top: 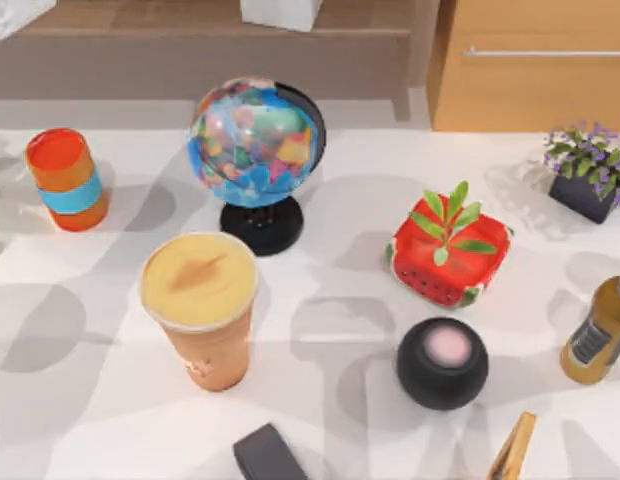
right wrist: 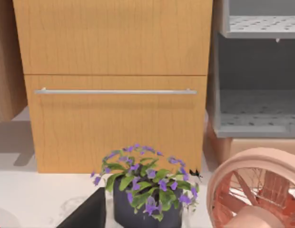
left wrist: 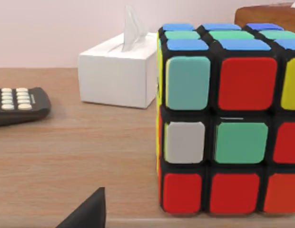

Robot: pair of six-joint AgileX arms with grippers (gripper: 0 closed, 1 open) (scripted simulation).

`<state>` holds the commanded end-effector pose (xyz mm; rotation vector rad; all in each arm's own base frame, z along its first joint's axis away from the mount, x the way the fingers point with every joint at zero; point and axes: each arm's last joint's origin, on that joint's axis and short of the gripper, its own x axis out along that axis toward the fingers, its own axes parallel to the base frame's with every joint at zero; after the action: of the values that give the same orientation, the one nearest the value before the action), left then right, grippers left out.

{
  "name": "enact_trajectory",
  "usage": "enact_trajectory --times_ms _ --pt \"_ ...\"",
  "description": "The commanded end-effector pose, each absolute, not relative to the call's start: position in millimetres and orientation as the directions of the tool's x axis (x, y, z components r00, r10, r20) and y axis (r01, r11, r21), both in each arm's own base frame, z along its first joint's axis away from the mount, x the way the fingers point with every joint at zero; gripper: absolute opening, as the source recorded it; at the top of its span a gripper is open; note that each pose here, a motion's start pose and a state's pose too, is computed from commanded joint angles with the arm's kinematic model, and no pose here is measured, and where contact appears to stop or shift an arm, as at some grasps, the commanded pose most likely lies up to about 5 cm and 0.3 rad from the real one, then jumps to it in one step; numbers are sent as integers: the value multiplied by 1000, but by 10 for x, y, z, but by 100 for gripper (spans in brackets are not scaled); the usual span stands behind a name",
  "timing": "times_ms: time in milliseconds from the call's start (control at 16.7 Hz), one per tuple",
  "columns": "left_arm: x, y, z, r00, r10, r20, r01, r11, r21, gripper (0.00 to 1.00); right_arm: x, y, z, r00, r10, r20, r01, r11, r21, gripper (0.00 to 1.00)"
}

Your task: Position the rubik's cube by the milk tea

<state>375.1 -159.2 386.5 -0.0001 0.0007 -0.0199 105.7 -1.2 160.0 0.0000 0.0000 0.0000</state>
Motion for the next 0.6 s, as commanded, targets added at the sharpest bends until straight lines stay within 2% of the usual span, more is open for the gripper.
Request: enact_trajectory --times_ms 360,600 --pt "3780 -1598 3856 1000 -18 -2 18 1000 1 100 1057 -12 1600 1000 0 0 0 1000 0 100" --pt "4001 -1632 3872 1000 -20 0 20 1000 0 100 1057 -12 1600 1000 0 0 0 1000 0 100"
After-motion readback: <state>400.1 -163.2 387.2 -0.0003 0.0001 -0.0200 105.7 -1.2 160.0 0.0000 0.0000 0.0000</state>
